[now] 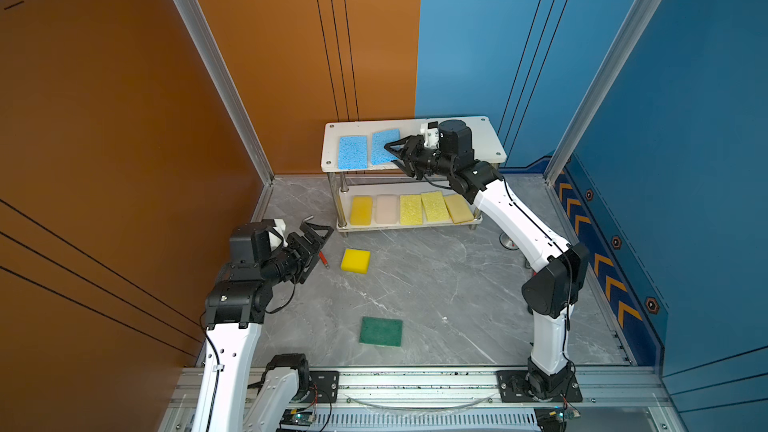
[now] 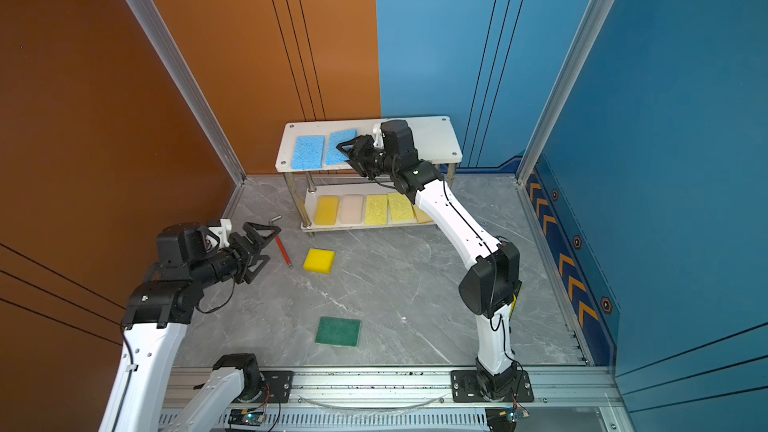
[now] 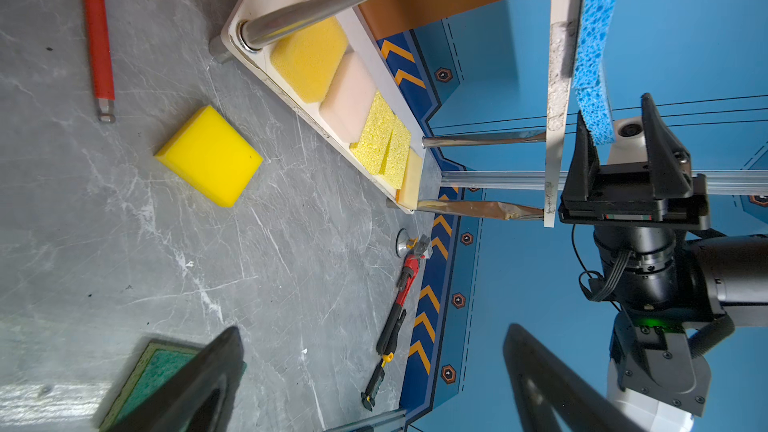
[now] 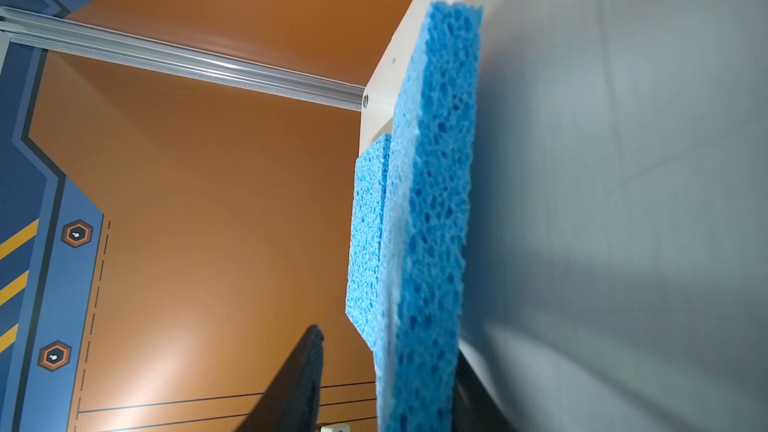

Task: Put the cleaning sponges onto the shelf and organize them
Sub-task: 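Raise the blue sponge onto the top shelf with the right gripper while the left withdraws, then press the blue sponge flat beside the other on the top shelf with the right gripper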

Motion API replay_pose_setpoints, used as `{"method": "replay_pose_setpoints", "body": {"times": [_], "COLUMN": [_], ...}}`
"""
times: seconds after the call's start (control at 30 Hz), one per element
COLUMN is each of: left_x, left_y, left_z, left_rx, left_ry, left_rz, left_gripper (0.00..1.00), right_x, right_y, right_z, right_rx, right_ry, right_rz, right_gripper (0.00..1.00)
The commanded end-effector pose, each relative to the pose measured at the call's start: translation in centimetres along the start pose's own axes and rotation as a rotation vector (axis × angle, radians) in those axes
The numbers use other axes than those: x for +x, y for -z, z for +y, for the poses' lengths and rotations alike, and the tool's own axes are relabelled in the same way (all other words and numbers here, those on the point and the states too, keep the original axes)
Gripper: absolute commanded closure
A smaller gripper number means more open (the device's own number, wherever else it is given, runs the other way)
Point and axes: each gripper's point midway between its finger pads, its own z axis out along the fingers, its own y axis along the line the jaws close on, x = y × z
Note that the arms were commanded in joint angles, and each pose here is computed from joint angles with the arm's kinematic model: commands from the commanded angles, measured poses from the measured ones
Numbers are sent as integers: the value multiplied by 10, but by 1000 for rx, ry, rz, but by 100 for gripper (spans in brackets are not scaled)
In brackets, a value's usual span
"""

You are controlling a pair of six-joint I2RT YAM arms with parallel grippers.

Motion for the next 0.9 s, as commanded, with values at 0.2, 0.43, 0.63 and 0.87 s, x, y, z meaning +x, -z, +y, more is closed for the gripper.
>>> {"method": "replay_pose_setpoints", "body": {"times": [0.2, 0.43, 0.63, 0.87], "left_x": [-1, -3, -3, -3], "left_y": [-1, -3, -4, -5], "left_z": [-2, -2, -2, -1], "left_rx": [4, 1, 0, -1], "left_ry": [-20, -27, -30, -32], "left_rz": [25, 26, 30, 31], "left_gripper": [2, 2, 2, 2], "right_x": [1, 9, 13, 16], "right_y": [7, 12, 14, 15], "right_z": [0, -11, -20, -32], "right_rx": [60, 149, 210, 298], "right_ry": [-18, -31, -45, 15], "right_rz": [-8, 3, 6, 21], "right_gripper": [41, 36, 35, 32]}}
